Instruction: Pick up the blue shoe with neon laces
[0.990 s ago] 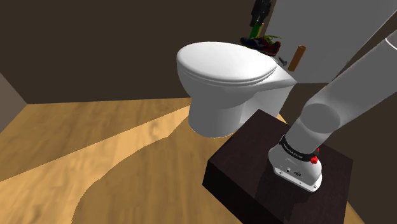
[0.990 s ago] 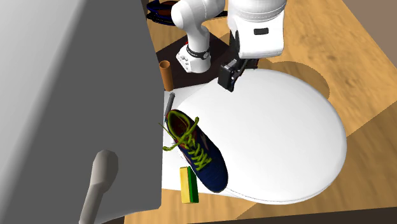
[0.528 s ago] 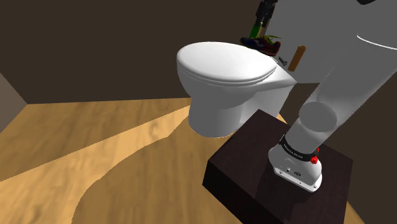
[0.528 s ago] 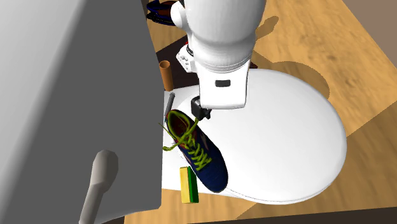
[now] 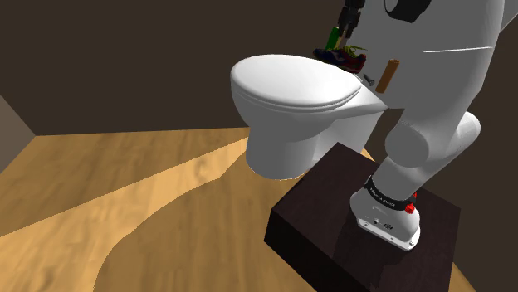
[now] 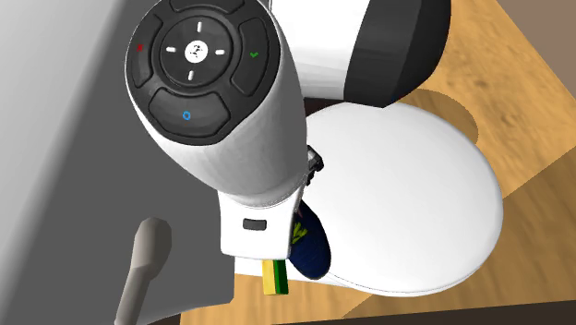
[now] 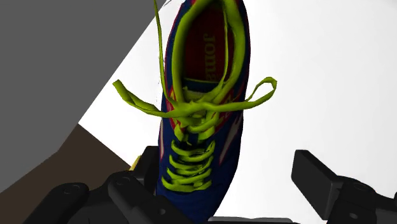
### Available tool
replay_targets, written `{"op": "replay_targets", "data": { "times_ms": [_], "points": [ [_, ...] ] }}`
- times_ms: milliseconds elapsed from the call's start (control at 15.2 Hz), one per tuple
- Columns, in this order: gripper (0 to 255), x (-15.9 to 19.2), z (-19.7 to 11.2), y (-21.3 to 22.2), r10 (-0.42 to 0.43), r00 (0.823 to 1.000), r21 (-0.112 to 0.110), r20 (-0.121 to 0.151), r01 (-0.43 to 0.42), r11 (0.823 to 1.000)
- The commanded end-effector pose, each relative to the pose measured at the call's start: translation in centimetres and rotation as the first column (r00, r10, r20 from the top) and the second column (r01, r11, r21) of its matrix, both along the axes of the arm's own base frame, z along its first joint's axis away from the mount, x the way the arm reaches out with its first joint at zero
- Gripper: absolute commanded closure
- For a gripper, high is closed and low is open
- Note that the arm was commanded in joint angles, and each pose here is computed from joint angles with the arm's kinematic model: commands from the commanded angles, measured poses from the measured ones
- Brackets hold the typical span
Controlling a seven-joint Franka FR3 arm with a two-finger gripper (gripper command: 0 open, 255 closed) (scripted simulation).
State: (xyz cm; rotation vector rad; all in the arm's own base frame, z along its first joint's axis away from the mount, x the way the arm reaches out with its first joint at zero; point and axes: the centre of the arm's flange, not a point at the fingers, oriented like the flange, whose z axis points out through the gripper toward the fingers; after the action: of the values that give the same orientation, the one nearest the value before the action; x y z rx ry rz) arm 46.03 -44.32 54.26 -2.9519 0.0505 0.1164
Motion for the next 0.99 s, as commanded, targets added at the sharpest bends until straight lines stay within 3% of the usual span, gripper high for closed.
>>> {"op": "replay_targets", "data": {
  "times_ms": [0,528,594,924],
  "points": [
    [0,0.1,-0.9,-1.1,-0.003,1.0,0.005,-0.005,0.003,1.0],
    [0,0.1,-4.4,-1.1,-0.003,1.0,0.005,-0.005,0.003,1.0],
    [255,0.1,-4.4,-1.0,-0.003,1.0,0.005,-0.006,0.003,1.0],
    [255,0.0,-4.5,-1.0,-0.003,1.0,0.005,-0.006,0.003,1.0]
  ]
}}
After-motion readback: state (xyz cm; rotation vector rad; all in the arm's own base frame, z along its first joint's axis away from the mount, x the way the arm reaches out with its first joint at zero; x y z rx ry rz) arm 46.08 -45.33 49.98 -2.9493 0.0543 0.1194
